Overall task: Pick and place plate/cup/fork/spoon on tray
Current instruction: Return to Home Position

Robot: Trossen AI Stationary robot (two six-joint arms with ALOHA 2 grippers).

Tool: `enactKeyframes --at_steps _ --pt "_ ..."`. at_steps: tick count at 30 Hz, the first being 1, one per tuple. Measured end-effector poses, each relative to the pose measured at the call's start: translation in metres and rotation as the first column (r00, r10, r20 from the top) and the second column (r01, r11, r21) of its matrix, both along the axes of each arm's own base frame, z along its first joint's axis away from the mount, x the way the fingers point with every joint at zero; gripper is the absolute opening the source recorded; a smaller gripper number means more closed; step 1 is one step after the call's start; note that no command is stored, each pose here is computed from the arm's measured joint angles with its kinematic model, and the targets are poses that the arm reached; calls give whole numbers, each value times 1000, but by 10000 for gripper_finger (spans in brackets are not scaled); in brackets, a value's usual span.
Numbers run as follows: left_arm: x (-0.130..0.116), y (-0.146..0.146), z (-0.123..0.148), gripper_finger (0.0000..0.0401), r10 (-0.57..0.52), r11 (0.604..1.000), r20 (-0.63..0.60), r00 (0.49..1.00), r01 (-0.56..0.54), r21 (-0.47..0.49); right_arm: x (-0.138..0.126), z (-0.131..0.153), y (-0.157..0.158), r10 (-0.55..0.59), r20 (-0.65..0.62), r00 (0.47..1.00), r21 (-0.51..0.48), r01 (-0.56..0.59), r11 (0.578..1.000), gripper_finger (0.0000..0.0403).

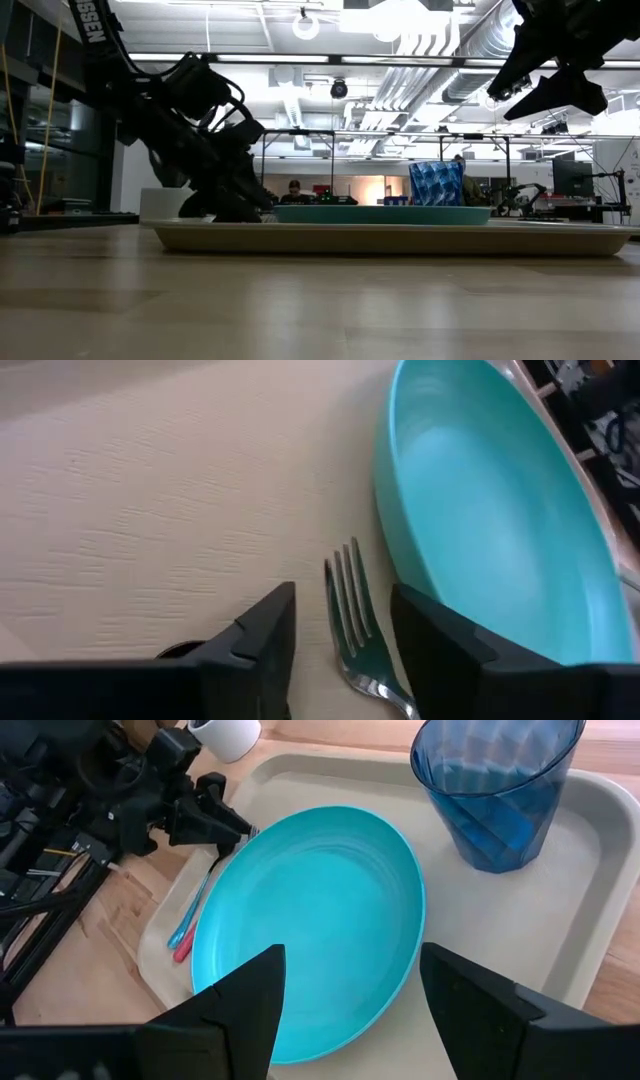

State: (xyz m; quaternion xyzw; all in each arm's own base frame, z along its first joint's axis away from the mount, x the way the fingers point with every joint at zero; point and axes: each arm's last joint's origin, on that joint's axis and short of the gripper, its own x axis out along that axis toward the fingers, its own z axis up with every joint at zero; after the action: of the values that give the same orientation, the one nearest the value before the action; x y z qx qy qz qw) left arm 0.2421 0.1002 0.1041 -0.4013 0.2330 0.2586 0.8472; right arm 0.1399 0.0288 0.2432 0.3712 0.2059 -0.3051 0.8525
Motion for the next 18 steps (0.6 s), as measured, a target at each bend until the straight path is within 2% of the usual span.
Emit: enactKeyframes --at_steps 6,18 --pt "-4 8 6 169 -60 997 56 997 63 -47 0 0 0 -1 1 1000 0 1 1000 225" --pt "-11 13 49 170 -64 997 211 975 55 48 0 0 0 -6 0 1000 -16 6 1000 225"
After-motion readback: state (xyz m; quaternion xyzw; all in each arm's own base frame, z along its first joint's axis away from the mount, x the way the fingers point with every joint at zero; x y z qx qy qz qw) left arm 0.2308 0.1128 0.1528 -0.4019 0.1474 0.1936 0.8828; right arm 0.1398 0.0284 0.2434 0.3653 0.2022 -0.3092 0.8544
